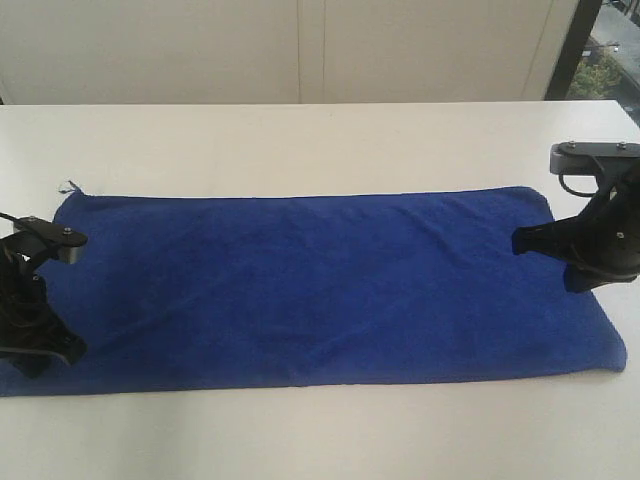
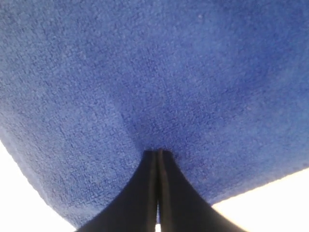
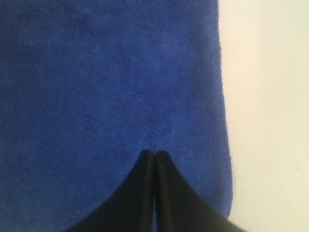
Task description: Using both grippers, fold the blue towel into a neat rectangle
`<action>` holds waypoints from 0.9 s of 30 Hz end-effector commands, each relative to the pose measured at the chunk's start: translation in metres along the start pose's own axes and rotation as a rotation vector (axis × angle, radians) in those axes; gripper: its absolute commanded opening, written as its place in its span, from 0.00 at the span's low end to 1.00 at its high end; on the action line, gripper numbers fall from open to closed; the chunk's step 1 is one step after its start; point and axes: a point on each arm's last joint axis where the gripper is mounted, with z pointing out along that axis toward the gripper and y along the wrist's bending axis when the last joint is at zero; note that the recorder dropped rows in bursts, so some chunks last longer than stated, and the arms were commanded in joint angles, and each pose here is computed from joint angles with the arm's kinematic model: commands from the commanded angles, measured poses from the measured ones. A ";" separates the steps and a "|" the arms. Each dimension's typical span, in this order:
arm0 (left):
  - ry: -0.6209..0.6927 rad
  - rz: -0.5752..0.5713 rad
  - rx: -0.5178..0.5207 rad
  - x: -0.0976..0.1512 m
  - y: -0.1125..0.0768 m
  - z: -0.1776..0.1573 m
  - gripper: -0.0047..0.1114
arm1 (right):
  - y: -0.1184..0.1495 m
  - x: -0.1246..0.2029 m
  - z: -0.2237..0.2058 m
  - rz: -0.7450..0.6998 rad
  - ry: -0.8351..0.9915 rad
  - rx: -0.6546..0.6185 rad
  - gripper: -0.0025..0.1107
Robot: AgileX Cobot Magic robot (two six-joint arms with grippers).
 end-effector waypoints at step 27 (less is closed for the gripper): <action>-0.458 -0.332 0.224 0.061 0.012 -0.151 0.04 | -0.036 -0.059 0.057 -0.089 -0.070 -0.097 0.42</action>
